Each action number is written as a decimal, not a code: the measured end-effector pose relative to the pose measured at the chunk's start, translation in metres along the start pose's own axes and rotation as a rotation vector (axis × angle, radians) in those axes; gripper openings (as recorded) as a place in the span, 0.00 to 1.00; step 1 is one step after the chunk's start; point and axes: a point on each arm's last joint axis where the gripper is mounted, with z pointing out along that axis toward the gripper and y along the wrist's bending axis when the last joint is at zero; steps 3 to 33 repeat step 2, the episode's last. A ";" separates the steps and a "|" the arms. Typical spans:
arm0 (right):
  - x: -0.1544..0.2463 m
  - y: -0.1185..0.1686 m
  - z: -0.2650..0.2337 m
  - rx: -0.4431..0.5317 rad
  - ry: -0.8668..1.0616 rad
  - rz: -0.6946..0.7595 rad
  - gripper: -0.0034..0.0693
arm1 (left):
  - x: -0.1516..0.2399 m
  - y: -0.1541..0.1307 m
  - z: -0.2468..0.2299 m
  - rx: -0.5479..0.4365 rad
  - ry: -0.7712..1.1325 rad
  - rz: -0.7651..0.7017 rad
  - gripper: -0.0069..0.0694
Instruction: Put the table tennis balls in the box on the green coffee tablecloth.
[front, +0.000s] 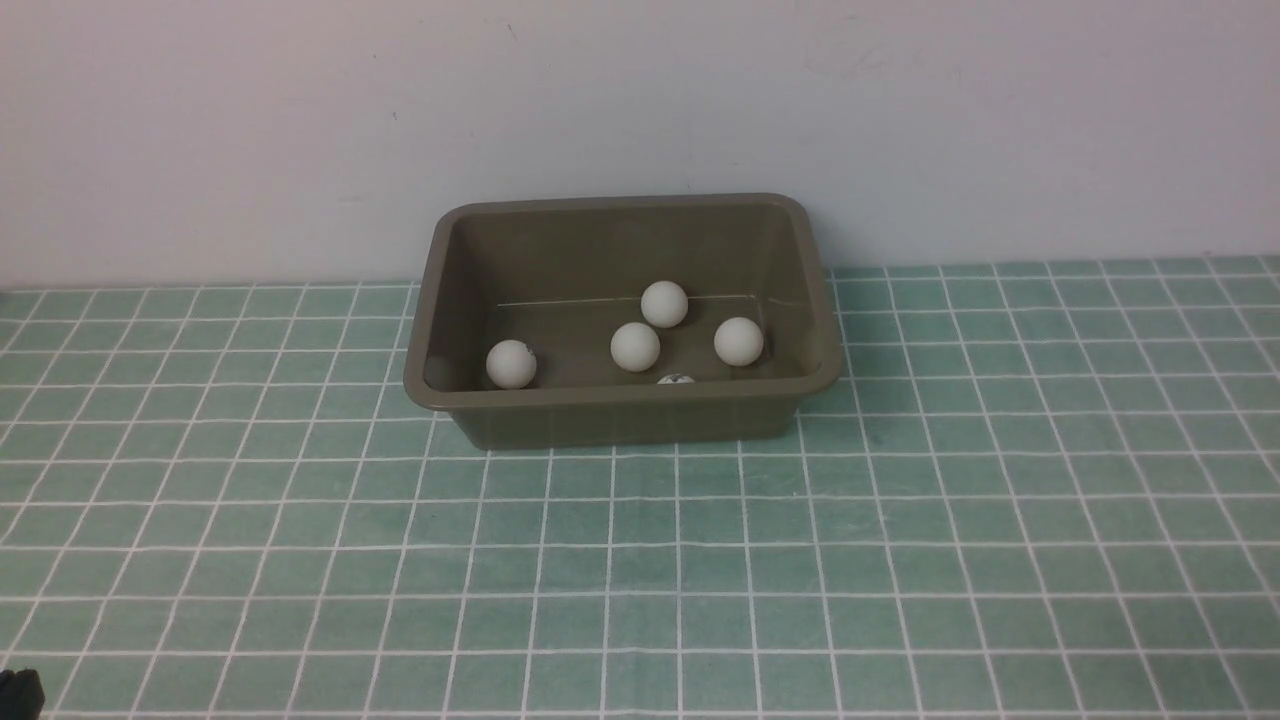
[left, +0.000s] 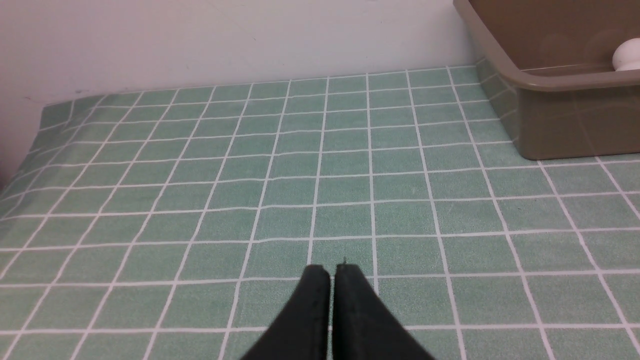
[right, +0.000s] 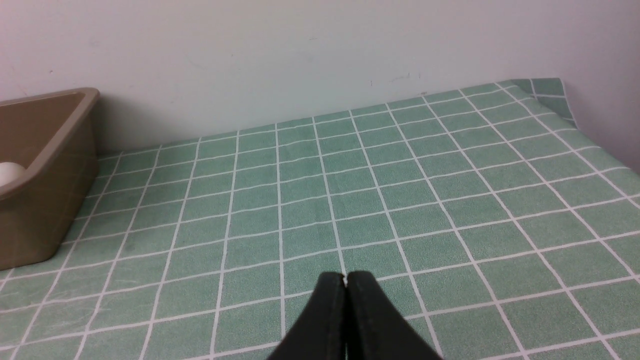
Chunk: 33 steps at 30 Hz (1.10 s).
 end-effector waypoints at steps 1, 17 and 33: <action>0.000 0.000 0.000 0.000 0.000 0.000 0.03 | 0.000 0.000 0.000 0.000 0.000 0.000 0.09; 0.000 0.000 0.000 0.000 0.000 0.000 0.03 | 0.000 0.000 0.000 0.000 0.000 0.000 0.09; 0.000 0.000 0.000 0.000 0.000 0.000 0.03 | 0.000 0.000 0.000 0.000 0.000 0.000 0.09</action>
